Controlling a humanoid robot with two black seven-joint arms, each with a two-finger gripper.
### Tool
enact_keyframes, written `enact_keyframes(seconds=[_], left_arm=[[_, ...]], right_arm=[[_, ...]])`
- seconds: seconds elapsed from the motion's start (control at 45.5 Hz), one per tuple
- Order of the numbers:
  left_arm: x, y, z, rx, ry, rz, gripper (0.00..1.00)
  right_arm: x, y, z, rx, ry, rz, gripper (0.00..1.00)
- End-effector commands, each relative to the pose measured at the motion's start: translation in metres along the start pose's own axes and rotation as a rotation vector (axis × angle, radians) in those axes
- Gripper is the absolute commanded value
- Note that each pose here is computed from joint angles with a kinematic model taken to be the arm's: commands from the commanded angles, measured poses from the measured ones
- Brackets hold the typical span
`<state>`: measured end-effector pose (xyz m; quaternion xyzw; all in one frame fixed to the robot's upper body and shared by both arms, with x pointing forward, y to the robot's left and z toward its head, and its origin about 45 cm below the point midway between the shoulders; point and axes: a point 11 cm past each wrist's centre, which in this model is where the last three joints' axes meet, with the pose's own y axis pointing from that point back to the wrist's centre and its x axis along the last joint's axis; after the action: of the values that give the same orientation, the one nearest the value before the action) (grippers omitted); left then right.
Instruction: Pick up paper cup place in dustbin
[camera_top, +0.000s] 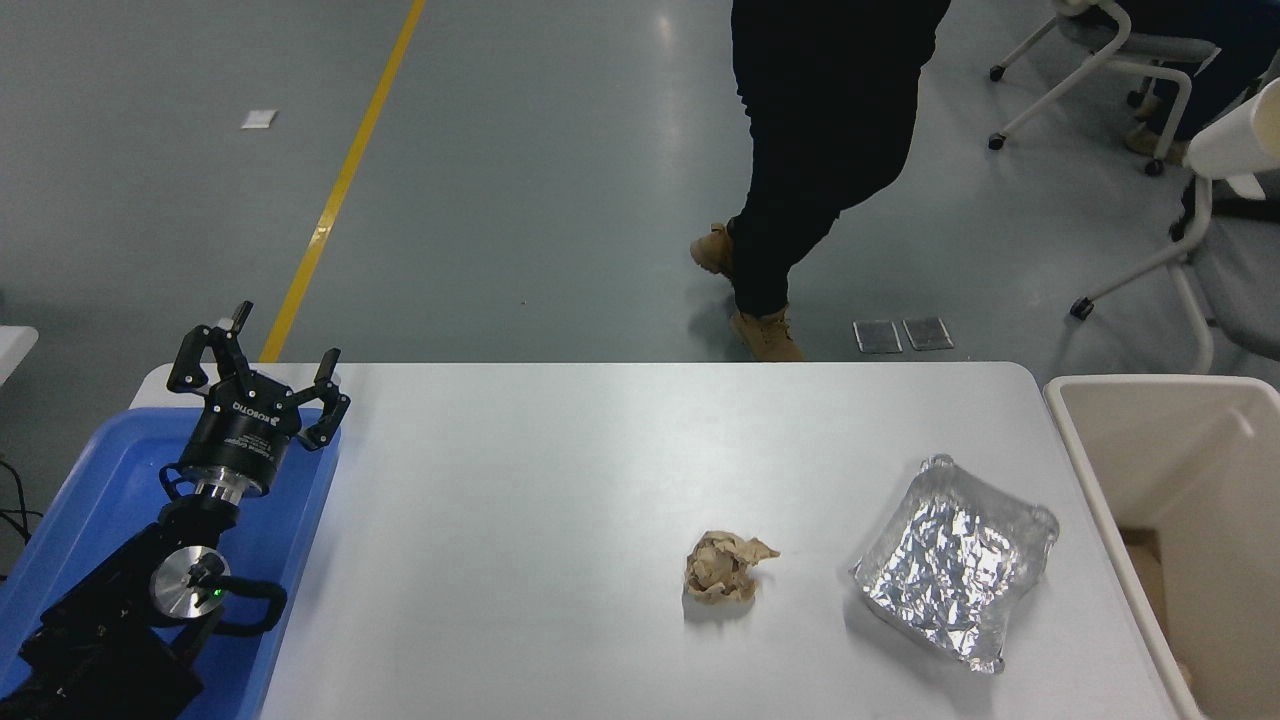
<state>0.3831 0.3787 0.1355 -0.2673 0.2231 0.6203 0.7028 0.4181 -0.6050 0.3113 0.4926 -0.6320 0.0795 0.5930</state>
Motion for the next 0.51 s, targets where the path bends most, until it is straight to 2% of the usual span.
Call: enact_keyframes(seconds=[0.0, 0.066, 0.308, 0.484], left_arm=[[0.000, 0.000, 0.001, 0.000, -0.001, 0.000, 0.98], [0.000, 0.000, 0.000, 0.000, 0.000, 0.000, 0.98], [0.000, 0.000, 0.000, 0.000, 0.000, 0.000, 0.98], [0.000, 0.000, 0.000, 0.000, 0.000, 0.000, 0.98]], right_arm=[[-0.049, -0.007, 0.107, -0.212, -0.129, 0.097, 0.00], [-0.063, -0.007, 0.120, -0.250, -0.162, 0.104, 0.00], [-0.151, -0.007, 0.158, -0.333, -0.229, 0.025, 0.00], [-0.205, -0.003, 0.166, -0.358, -0.277, -0.038, 0.00]])
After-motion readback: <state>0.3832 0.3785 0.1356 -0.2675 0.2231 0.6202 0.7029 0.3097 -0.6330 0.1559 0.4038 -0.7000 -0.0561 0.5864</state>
